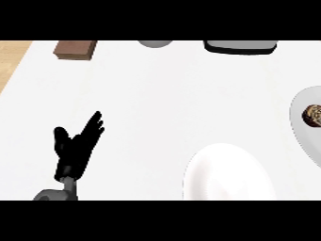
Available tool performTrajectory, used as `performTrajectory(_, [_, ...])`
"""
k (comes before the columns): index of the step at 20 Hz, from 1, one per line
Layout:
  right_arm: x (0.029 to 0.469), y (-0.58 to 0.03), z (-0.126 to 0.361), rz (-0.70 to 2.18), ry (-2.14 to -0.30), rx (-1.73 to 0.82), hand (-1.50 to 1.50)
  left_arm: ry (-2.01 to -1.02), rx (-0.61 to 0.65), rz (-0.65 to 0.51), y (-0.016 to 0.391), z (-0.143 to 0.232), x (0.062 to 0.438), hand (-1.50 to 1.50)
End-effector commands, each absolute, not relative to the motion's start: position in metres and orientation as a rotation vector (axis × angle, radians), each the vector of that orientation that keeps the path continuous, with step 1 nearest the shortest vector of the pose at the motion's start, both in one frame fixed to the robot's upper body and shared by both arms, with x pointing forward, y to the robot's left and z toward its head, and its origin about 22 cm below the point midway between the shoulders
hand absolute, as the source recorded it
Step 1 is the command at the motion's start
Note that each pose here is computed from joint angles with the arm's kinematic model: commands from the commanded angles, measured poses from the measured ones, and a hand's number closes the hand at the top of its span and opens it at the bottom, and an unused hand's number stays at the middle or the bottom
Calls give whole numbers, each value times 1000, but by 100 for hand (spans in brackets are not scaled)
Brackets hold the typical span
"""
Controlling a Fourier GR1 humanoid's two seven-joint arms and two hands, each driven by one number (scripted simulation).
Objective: Pick the cupcake from the plate and place it in the plate
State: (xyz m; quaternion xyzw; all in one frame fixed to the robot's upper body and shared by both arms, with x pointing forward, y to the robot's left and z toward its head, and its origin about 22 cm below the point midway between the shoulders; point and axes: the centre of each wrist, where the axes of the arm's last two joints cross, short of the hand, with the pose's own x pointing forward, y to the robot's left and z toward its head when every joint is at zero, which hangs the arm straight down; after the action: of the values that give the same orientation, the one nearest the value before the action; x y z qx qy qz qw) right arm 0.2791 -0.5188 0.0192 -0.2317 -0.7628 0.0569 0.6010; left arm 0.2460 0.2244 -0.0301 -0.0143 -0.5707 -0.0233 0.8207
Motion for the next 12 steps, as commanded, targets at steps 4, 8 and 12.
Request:
performTrajectory(4, [253, -551, 37, 34, -1762, -345, -150, -1213, -19, -44, 229, -26, 254, 0])
performTrajectory(8, [215, -578, 45, 106, -1743, -250, -150, -1208, -5, -19, 245, -35, 241, 0])
performTrajectory(12, [201, -586, 47, 171, -1732, -210, -150, -1200, -17, -16, 238, -34, 238, 0])
